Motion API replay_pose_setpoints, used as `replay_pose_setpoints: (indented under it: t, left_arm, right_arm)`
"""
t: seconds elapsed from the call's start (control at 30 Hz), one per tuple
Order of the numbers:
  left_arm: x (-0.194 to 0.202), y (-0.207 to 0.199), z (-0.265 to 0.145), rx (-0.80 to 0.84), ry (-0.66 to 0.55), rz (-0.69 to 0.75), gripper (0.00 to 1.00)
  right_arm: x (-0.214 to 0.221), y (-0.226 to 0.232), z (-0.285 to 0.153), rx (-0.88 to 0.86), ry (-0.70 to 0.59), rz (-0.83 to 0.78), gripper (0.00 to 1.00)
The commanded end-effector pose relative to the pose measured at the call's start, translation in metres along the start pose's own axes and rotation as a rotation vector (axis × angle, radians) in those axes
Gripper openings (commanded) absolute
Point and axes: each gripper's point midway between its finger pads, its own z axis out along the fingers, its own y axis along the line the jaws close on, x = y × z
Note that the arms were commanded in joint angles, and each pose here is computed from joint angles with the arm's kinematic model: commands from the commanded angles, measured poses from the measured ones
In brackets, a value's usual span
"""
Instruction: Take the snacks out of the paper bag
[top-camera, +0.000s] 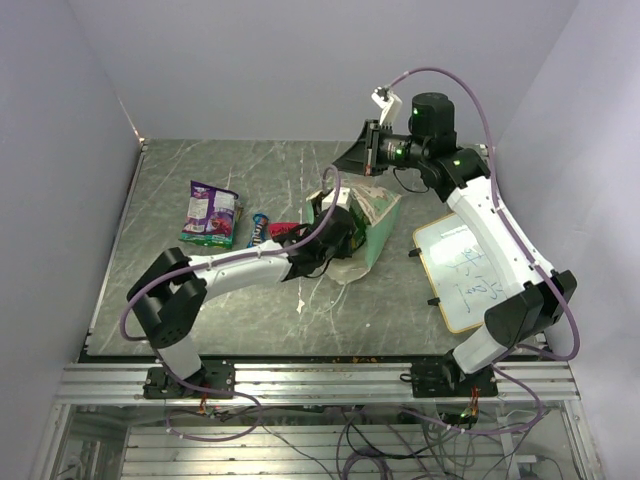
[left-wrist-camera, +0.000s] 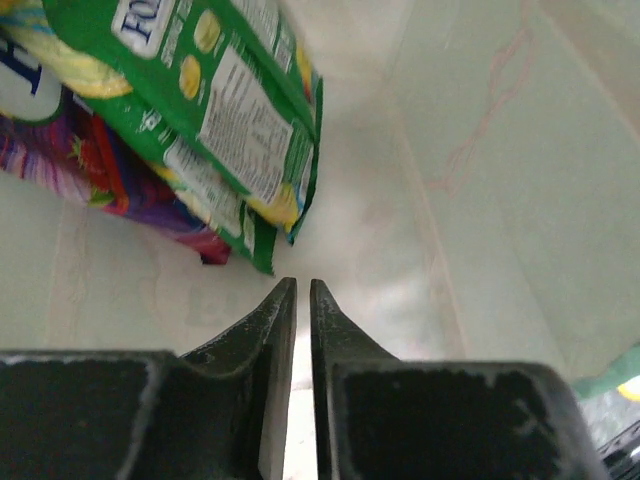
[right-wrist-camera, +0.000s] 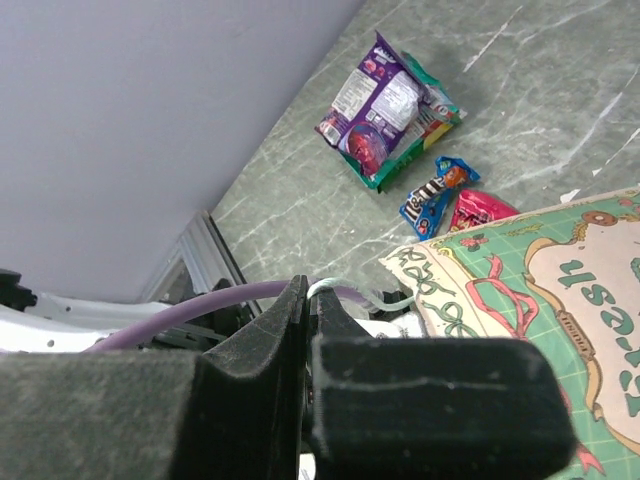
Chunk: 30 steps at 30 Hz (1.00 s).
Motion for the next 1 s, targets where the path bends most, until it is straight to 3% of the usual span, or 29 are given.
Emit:
replay_pose_setpoints:
  t: [0.0,0.2,0.47,0.97]
  left_arm:
    - [-0.041,-0.013,0.006,-0.038,-0.101,-0.061,0.21]
    - [-0.040,-0.005,0.024,-0.114,-0.057,-0.150,0.21]
    - [-0.032,0.006,0.023,-0.187,-0.009,-0.252,0.40]
    - [-0.035,0.009,0.052,-0.250,-0.018,-0.291,0.36]
  right_arm:
    - [-0.024,0.007,-0.004,-0.018,-0.063,-0.014,0.00]
    - [-0.031,0.006,-0.006,-0.011,-0.075,-0.030,0.00]
    - [-0.035,0.005,-0.009,-0.007,-0.087,-0.031,0.00]
    - [-0.040,0.010,-0.016,-0.014,-0.102,-0.046,0.00]
